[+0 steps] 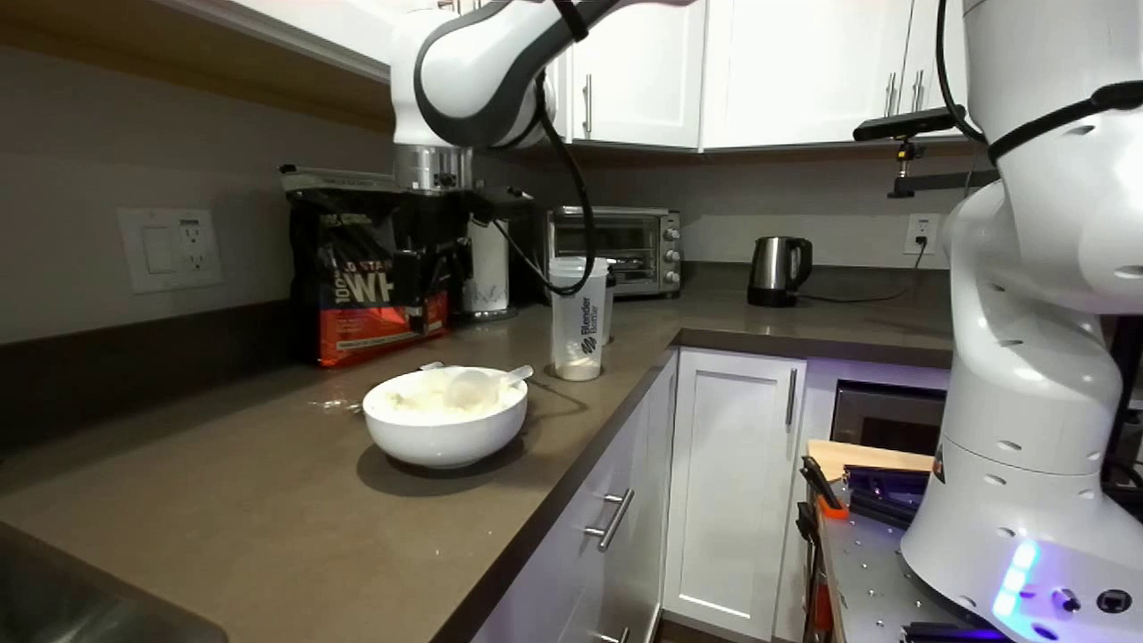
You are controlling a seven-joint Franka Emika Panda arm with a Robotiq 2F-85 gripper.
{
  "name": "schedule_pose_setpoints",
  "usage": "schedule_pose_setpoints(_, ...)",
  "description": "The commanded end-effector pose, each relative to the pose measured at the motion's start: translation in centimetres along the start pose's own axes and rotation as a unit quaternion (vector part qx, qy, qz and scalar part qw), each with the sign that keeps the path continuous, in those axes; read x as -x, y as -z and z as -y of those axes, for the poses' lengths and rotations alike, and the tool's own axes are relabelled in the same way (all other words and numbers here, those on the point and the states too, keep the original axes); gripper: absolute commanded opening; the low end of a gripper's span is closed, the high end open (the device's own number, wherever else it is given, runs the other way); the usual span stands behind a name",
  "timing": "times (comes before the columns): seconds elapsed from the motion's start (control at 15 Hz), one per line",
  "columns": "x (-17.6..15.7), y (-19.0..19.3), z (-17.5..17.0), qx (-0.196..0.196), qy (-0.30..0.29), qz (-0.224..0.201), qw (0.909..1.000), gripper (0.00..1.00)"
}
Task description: Remove the lid from the tall shaker and put it on the table.
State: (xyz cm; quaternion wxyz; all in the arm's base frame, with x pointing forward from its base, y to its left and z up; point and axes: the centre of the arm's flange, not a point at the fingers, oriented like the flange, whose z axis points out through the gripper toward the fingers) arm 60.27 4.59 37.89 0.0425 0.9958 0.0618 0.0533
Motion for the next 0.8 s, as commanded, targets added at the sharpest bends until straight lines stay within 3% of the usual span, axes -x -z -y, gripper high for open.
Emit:
schedule_pose_setpoints(0.0, 2.7, 3.5, 0.9, -0.002, -0.011, 0.017, 0.9998, 1.00)
schedule_pose_setpoints(0.6, 6.8, 9.5, 1.5, -0.028, -0.019, 0.071, 0.9969, 1.00)
schedule_pose_setpoints(0.73, 6.4, 10.2, 0.7, -0.030, -0.023, 0.078, 0.9963, 1.00)
